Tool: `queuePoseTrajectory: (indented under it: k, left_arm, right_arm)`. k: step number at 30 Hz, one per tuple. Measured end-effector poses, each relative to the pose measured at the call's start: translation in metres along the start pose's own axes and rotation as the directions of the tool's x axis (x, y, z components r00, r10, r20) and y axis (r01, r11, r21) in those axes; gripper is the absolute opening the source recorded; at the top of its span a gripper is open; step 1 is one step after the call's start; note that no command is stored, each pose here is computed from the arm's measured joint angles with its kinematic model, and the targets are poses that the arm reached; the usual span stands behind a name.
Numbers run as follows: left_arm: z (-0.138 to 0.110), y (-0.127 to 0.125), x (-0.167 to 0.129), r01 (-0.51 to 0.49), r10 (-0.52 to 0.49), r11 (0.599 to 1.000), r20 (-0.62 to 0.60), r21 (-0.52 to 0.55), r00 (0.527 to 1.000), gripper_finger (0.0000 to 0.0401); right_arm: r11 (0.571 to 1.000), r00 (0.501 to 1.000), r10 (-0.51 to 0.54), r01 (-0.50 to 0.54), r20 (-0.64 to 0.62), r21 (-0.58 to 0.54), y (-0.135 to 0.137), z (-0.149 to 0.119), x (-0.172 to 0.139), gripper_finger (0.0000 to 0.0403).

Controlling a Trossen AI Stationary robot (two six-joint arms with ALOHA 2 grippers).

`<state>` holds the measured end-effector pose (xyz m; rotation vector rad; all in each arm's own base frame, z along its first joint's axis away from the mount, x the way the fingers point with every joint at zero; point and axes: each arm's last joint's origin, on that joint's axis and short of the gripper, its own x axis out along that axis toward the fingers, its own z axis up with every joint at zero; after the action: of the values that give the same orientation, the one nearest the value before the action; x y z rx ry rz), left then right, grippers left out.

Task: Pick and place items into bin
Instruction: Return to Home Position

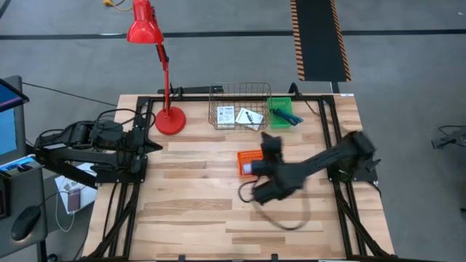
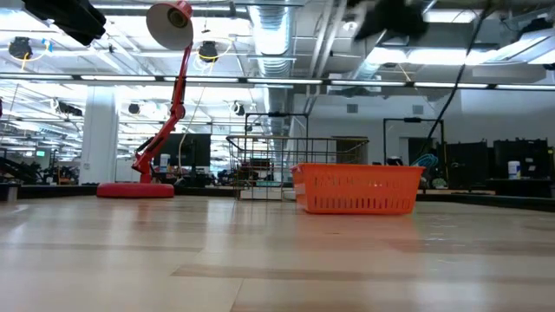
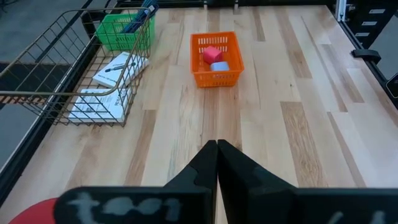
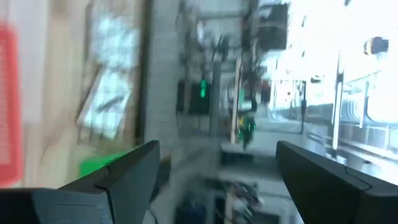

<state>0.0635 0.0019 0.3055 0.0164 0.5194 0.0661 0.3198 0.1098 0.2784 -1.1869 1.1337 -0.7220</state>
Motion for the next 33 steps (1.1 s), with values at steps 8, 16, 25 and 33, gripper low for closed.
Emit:
queuePoseTrajectory:
  k: [8,16,25,33]
  left_arm:
    - [0.000,0.000,0.000,0.000,0.000,1.000,0.000,-0.006,1.000,0.0000]
    - [0.000,0.000,0.000,0.000,0.000,1.000,0.000,-0.005,1.000,0.0000]
    - [0.000,0.000,0.000,0.000,0.000,1.000,0.000,-0.005,1.000,0.0000]
    - [0.000,0.000,0.000,0.000,0.000,1.000,0.000,-0.006,1.000,0.0000]
  right_arm:
    - [0.890,0.983,0.073,-0.141,0.168,0.434,-0.098,-0.092,-0.035,0.0318]
    - [0.519,0.726,0.317,-0.671,0.610,0.530,-0.129,-0.195,-0.029,0.0318]
    - [0.365,0.319,-0.066,-0.874,0.946,0.320,-0.062,-0.222,-0.015,0.0318]
    - [0.343,0.152,-0.145,-0.919,0.978,0.193,0.020,-0.215,0.007,0.0318]
